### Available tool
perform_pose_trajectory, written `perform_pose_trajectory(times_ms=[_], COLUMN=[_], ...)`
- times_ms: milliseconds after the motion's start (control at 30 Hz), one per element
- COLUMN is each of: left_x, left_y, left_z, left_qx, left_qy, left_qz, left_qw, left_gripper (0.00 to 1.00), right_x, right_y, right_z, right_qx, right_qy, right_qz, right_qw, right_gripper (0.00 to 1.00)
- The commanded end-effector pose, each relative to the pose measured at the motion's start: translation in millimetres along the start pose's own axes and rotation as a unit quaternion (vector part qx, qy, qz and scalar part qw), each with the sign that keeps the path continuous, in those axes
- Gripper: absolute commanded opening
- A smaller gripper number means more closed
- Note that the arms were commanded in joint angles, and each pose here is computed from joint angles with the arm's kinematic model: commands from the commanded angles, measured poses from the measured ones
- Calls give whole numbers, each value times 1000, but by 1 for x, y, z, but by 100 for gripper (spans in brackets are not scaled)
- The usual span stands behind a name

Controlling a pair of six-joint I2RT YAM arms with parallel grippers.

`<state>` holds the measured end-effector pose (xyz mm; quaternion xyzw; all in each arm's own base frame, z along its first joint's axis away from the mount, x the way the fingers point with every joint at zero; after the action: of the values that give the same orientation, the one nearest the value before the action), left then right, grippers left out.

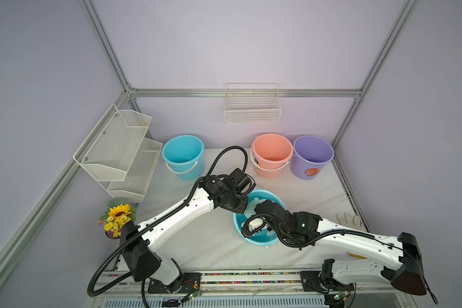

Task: Wipe the inside of the bucket with a cloth
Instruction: Wipe the dirt from the inside of the bucket.

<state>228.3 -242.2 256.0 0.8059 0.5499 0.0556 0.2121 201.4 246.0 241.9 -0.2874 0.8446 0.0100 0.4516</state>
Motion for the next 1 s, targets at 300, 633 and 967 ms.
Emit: perform_pose_trajectory(times_ms=[300, 633, 967], left_x=[-11, -14, -13], left_y=[14, 15, 15], left_z=[-16, -21, -21], left_qx=[-36, -44, -50], left_qy=[-44, -62, -61], left_qz=[-9, -3, -4], left_qw=[998, 997, 997], left_gripper=[0, 0, 0], right_x=[39, 66, 92], right_y=[8, 23, 24], right_z=[23, 84, 115], right_qx=[3, -52, -84], right_qy=[82, 131, 183], right_qz=[-17, 55, 137], right_qw=[996, 988, 970], right_gripper=[0, 0, 0])
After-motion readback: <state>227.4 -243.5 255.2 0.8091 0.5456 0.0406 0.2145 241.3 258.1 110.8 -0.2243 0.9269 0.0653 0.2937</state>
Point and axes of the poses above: each gripper's point midway between its finger pads, its own z axis out along the fingers, its own x axis along the line the jaws close on, y = z × x, the point moved 5 cm from there along -z, back along the fingers
